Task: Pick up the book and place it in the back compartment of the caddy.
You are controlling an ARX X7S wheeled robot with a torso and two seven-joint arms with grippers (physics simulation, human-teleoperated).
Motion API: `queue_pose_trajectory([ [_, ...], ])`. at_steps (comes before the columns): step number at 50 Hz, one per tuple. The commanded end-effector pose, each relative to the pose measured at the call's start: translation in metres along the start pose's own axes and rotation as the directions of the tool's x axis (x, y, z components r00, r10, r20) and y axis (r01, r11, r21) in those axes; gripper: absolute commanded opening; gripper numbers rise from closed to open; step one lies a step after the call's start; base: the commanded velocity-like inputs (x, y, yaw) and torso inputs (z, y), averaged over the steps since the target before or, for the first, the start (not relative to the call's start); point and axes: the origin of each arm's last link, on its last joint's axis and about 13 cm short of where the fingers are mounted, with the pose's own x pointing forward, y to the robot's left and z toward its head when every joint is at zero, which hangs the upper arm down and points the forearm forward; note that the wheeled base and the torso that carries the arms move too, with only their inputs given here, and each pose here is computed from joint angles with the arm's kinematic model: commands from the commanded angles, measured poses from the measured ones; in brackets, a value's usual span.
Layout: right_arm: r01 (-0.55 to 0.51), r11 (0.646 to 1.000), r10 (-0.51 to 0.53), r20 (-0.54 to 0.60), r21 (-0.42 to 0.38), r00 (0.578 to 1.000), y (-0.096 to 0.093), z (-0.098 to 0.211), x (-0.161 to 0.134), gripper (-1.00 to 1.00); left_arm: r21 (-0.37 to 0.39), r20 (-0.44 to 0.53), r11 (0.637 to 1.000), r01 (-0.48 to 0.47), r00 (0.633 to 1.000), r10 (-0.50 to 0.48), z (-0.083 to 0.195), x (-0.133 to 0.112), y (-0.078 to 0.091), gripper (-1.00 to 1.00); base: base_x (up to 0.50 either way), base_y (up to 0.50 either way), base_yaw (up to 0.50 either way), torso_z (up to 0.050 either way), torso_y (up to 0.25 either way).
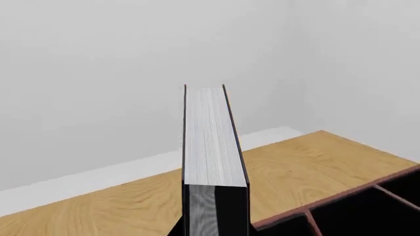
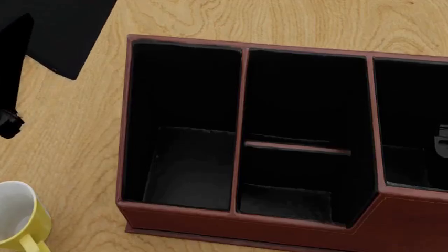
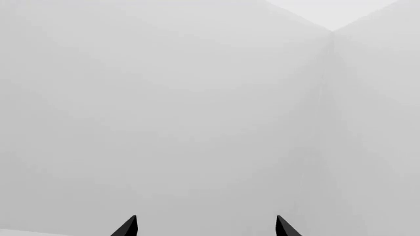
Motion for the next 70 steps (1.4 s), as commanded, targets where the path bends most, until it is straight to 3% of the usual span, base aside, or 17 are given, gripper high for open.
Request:
queue_pose_trajectory([
  [1, -0.002, 1.0, 0.002, 0.001, -0.002, 1.0, 0.001, 0.001, 0.0, 1.0, 0.031, 0.041, 0.985, 0.171, 0.984, -0.172, 0.018, -0.006, -0.003, -1.0, 0.0, 0.0, 0.0, 0.0, 0.0],
  [10, 0.001, 1.0, -0.001, 0.002, -0.005, 1.0, 0.0, 0.002, -0.001, 1.0, 0.025, 0.05, 0.958, 0.286, 0.957, -0.287, 0.035, -0.004, -0.002, -1.0, 0.0, 0.0, 0.0, 0.0, 0.001],
  [16, 0.001, 1.0, -0.001, 0.005, -0.003, 1.0, 0.0, 0.003, -0.001, 1.0, 0.098, 0.011, 0.9, 0.426, 0.903, -0.429, 0.043, -0.004, -0.005, -1.0, 0.0, 0.0, 0.0, 0.003, 0.002],
  [27, 0.001, 1.0, -0.001, 0.008, -0.002, 1.0, -0.001, 0.005, -0.001, 1.0, 0.121, -0.014, 0.849, 0.514, 0.856, -0.516, 0.049, 0.008, -0.007, -1.0, 0.0, 0.0, 0.0, 0.0, 0.002],
  [33, 0.002, 1.0, -0.002, 0.008, -0.003, 1.0, -0.002, 0.006, -0.002, 1.0, 0.147, -0.023, 0.771, 0.619, 0.782, -0.623, 0.055, 0.014, -0.011, -1.0, 0.0, 0.0, 0.0, 0.0, 0.002],
  [38, 0.0, 1.0, 0.0, 0.007, -0.002, 1.0, -0.002, 0.005, -0.002, 1.0, 0.156, -0.057, 0.741, 0.654, 0.754, -0.654, 0.057, 0.021, -0.015, -1.0, 0.0, 0.0, 0.0, 0.0, 0.002],
  [40, 0.001, 1.0, -0.001, 0.007, -0.001, 1.0, -0.002, 0.005, -0.002, 1.0, 0.166, -0.056, 0.705, 0.689, 0.72, -0.691, 0.058, 0.023, -0.018, -1.0, 0.0, 0.0, 0.0, 0.0, 0.0],
  [49, -0.003, 1.0, 0.003, 0.007, -0.003, 1.0, -0.002, 0.005, -0.001, 1.0, 0.173, -0.072, 0.629, 0.758, 0.646, -0.76, 0.062, 0.034, -0.023, -1.0, 0.0, 0.0, 0.0, 0.0, 0.001],
  [52, -0.003, 1.0, 0.003, 0.007, -0.005, 1.0, -0.002, 0.005, -0.001, 1.0, 0.185, -0.08, 0.576, 0.797, 0.596, -0.799, 0.063, 0.039, -0.026, -1.0, 0.0, 0.0, 0.0, 0.0, 0.0],
  [54, -0.001, 1.0, 0.001, 0.007, -0.005, 1.0, -0.003, 0.005, -0.001, 1.0, 0.192, -0.084, 0.569, 0.8, 0.591, -0.803, 0.062, 0.041, -0.027, -1.0, 0.0, 0.0, 0.0, 0.0, 0.005],
  [57, 0.0, 1.0, 0.0, 0.006, -0.008, 1.0, -0.003, 0.005, -0.002, 1.0, 0.212, -0.079, 0.518, 0.829, 0.543, -0.836, 0.062, 0.045, -0.028, -1.0, 0.0, 0.0, 0.0, 0.0, 0.0],
  [70, 0.003, 1.0, -0.003, 0.002, -0.004, 1.0, -0.005, 0.004, -0.004, 1.0, 0.273, -0.066, 0.418, 0.866, 0.451, -0.89, 0.062, 0.06, -0.036, -1.0, 0.0, 0.0, 0.0, 0.001, 0.002],
])
